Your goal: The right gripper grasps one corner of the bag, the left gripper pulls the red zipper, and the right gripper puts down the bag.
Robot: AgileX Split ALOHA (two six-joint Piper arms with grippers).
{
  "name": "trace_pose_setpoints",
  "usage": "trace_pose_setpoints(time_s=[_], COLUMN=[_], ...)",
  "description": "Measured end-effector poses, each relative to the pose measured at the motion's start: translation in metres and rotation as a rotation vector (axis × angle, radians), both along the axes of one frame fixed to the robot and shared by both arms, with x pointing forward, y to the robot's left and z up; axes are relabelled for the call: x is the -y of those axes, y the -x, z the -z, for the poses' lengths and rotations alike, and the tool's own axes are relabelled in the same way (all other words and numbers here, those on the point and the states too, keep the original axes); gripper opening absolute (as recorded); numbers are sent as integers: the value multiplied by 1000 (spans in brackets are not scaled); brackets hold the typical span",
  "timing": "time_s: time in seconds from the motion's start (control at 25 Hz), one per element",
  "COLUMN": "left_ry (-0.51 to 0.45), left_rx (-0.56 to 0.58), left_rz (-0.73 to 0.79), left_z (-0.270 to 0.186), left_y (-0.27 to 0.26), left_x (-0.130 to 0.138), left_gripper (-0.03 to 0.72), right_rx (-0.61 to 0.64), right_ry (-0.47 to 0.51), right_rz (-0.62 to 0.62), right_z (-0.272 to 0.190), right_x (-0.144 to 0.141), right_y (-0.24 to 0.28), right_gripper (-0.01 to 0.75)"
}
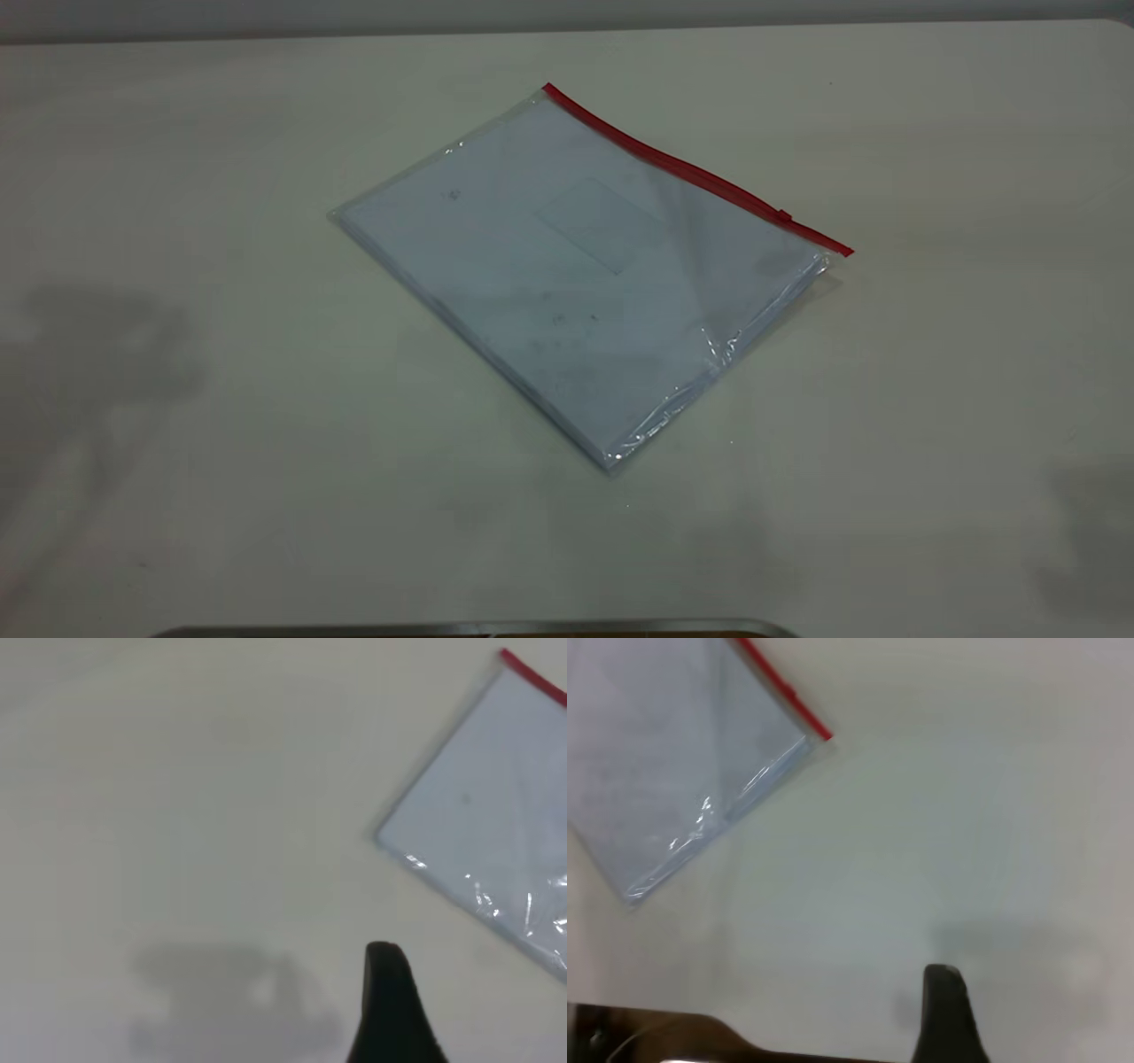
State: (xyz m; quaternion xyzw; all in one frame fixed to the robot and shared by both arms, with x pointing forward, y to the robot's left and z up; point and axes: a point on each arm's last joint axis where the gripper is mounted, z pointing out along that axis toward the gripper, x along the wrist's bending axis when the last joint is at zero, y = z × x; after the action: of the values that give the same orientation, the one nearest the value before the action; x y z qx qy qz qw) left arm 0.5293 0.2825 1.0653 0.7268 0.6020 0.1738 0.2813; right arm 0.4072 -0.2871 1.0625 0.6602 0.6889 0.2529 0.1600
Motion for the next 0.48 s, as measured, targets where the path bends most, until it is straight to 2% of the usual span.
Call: trace_pose_setpoints(time_s=[0.2,0.32,0.48], left_ry=[20,56,71], left_rx=[-88,-114,-176], left_rz=[163,215,268], left_z=[33,50,72], left_y=[-39,-52,-58], left_x=[10,15,17], left_gripper=[546,546,546], right_rx=[-152,-171,-206], right_ry=[-107,-169,-264], right_rz=[-91,-157,-176], right_z=[48,80,128], right_x=[-12,-19,-26], right_y=[-50,-77,-106], right_gripper=[562,562,562])
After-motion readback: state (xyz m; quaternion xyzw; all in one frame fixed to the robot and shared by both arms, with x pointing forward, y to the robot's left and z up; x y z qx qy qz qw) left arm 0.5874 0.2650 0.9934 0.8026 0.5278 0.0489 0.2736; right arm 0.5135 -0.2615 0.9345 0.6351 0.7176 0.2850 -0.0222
